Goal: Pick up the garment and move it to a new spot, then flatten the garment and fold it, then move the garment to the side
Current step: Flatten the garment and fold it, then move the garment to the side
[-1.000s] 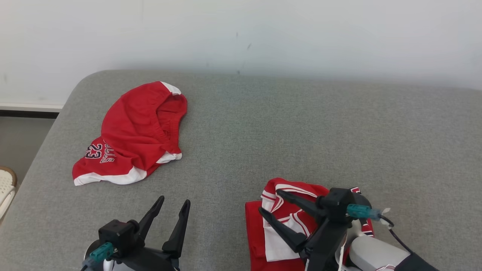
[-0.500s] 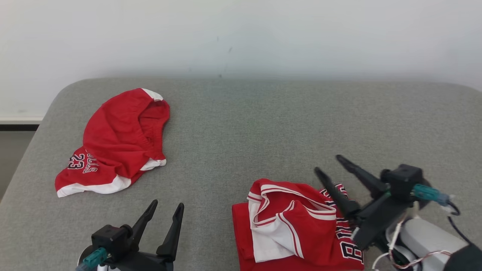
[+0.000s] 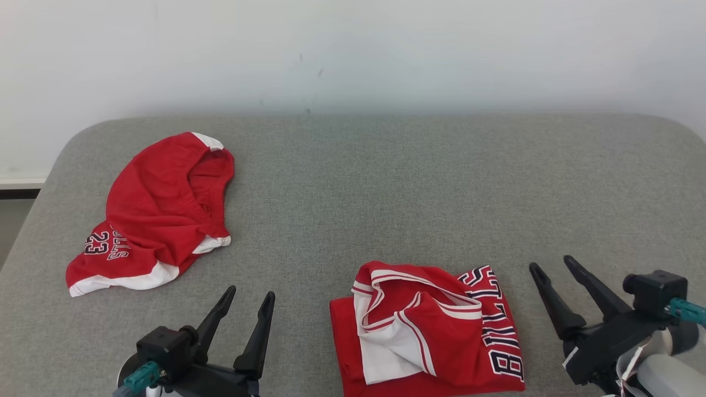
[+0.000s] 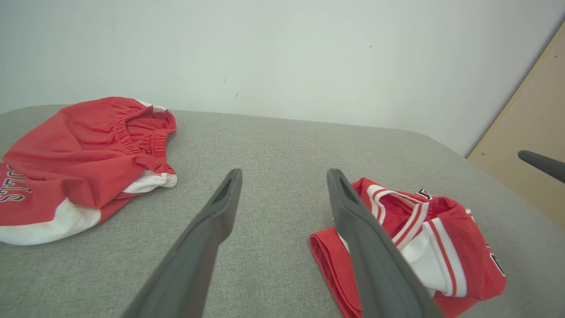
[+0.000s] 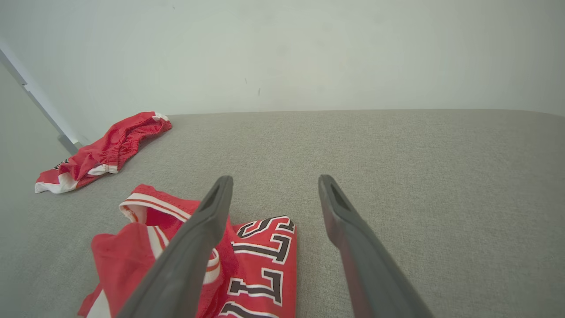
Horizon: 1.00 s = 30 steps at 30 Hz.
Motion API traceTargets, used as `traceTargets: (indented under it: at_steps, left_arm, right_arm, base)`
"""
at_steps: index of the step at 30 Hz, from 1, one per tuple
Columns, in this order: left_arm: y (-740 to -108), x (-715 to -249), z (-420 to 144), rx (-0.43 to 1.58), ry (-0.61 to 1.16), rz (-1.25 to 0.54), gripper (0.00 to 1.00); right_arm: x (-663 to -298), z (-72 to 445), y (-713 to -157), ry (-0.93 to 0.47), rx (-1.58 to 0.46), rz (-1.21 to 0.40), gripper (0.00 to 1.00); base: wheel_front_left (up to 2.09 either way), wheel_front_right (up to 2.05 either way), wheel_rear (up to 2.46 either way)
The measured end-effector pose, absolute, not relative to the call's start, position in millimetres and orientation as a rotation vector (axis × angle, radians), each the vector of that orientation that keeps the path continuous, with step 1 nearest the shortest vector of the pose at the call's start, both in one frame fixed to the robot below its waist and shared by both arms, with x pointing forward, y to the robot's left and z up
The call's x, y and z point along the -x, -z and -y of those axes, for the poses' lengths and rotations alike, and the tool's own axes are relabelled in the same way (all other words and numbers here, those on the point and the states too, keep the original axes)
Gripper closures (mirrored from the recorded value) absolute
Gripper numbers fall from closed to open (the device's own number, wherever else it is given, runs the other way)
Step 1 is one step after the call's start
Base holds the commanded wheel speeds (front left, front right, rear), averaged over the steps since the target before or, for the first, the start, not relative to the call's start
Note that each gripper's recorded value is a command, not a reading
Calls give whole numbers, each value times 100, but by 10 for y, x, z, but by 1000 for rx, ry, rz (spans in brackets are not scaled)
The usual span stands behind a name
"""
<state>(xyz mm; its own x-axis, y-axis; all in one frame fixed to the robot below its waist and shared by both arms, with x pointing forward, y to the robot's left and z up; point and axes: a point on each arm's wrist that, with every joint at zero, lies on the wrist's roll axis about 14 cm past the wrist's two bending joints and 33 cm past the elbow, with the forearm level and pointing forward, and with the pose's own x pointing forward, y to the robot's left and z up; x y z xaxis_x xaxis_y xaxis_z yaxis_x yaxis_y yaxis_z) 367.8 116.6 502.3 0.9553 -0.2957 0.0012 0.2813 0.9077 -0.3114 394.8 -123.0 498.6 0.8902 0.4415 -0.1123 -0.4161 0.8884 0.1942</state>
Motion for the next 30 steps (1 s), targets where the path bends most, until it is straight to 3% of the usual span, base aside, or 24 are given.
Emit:
traceTargets:
  at_steps: [10,30]
  left_arm:
    - [-4978,-3709,-1133,301,310,-56,0]
    - [-4820,-3758,-1380,289,241,-93,0]
  right_arm:
    - [-3926,1376,-4562,-356,-338,-291,0]
    - [-3908,1014,-3864,-392,-463,-557,0]
  base:
    - [0,0,0]
    - [0,0,0]
